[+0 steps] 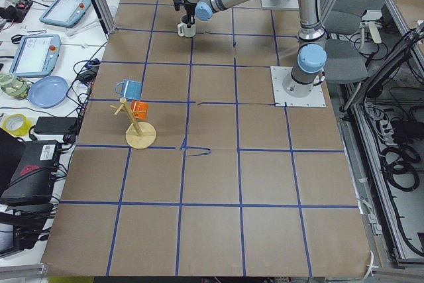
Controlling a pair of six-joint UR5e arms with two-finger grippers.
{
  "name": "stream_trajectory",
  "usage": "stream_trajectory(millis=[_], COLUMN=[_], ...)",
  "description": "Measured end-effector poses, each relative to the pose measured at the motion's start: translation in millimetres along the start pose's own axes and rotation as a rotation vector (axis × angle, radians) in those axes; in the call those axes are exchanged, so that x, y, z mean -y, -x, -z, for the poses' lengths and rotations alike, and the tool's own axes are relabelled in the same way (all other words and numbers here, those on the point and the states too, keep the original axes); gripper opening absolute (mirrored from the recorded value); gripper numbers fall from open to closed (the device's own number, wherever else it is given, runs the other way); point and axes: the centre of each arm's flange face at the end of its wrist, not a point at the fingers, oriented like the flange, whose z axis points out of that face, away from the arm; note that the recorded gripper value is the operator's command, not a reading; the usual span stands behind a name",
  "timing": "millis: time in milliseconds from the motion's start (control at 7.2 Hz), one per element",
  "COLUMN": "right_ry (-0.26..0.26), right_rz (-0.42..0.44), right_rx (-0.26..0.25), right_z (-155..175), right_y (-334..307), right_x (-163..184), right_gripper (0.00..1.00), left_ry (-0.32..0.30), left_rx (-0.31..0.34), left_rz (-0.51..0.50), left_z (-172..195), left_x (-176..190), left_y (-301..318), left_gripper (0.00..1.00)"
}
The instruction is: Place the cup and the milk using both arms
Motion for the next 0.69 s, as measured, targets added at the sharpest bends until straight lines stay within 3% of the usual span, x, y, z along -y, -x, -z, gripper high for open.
stream_trajectory(millis=[417, 694], right_ry=[-0.04, -0.031], right_rz=[-0.03, -0.085], right_rx=[0.025, 0.083], right_z=[24.1, 22.3], right_y=[111.9, 181.9], right_x=[11.2, 3.2], right_gripper=[0.47, 0.46], left_ry=[0.003, 0.049], left_rx=[0.013, 0.05], left_rz=[-0.035, -0.115], left_z=[48.3, 118.9], left_x=[23.5, 60.4], left_y=[26.4, 85.7], left_gripper=[1.0, 1.0])
